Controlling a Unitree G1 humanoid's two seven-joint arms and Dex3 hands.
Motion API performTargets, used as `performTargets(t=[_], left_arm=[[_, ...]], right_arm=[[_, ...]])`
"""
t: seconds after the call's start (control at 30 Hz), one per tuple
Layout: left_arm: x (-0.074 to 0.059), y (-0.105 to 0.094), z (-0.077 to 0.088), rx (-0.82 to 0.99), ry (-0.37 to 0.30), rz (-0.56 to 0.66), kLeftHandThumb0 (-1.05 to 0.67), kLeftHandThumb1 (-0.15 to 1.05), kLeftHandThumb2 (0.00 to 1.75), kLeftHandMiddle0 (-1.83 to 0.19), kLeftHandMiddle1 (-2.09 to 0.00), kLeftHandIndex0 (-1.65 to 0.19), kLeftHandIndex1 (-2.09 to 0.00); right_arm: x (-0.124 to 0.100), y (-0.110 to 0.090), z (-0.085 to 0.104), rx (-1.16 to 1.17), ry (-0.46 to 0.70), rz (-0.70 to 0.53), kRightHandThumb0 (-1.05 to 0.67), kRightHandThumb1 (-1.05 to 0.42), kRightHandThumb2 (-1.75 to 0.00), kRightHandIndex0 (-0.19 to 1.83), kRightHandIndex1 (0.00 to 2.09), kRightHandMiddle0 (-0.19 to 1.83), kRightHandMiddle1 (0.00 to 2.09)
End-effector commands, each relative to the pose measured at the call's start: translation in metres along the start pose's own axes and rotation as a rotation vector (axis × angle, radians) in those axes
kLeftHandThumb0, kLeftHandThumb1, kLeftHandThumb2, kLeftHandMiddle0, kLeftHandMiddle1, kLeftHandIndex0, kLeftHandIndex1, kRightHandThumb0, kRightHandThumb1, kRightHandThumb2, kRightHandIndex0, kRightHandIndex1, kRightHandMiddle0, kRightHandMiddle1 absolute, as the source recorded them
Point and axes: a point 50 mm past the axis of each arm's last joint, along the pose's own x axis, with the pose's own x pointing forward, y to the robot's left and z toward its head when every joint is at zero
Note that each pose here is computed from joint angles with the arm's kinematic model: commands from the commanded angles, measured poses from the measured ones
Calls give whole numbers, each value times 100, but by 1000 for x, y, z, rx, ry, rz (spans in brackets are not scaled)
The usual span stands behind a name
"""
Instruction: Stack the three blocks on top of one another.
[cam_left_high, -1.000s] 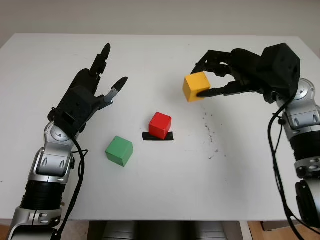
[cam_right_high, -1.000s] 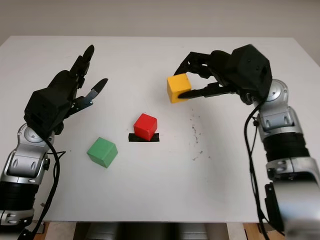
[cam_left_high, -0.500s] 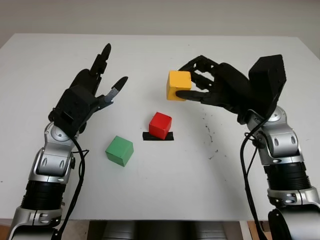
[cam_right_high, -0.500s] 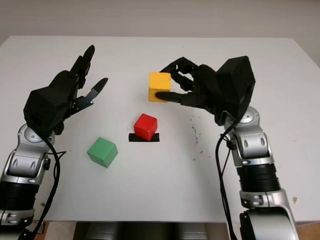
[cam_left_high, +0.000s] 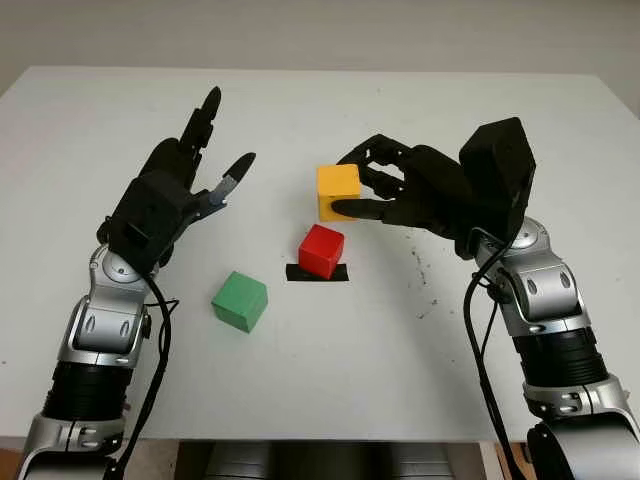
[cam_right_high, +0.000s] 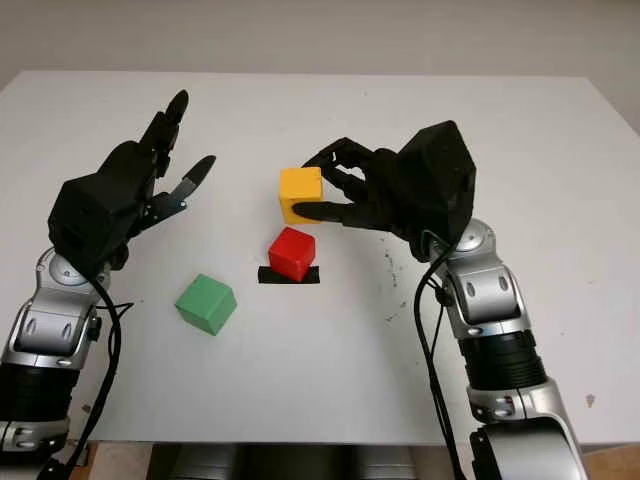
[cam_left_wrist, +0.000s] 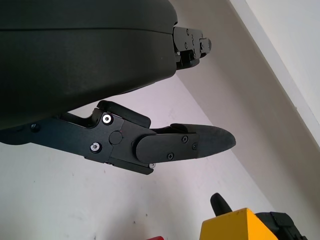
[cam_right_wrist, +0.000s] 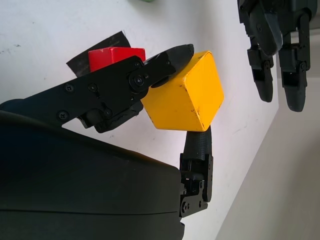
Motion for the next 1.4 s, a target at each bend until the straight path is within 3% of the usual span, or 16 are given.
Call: performTargets(t=[0.0, 0.47, 0.8, 1.37], left_arm=[[-1, 1, 3, -4, -10, 11, -64, 105, 44, 13, -5, 9, -5], [-1, -1, 3, 24, -17, 18, -65, 105, 46, 11, -6, 7, -6], [-2, -3, 4, -4, -6, 16, -65, 105, 44, 13, -5, 8, -5], [-2, -3, 5, -9, -6, 17, -65, 105, 43, 13, -5, 9, -5]], right_arm=[[-2, 3, 3, -6, -16, -9, -42, -98, -5, 18, 7, 21, 168], [-9, 23, -15, 89, -65, -125, -43, -101, -6, 16, 5, 20, 165], [-11, 41, -35, 177, -48, -150, -46, -103, -6, 16, 5, 17, 167], [-13, 53, -49, 239, -13, -175, -48, -104, -6, 16, 5, 14, 172]])
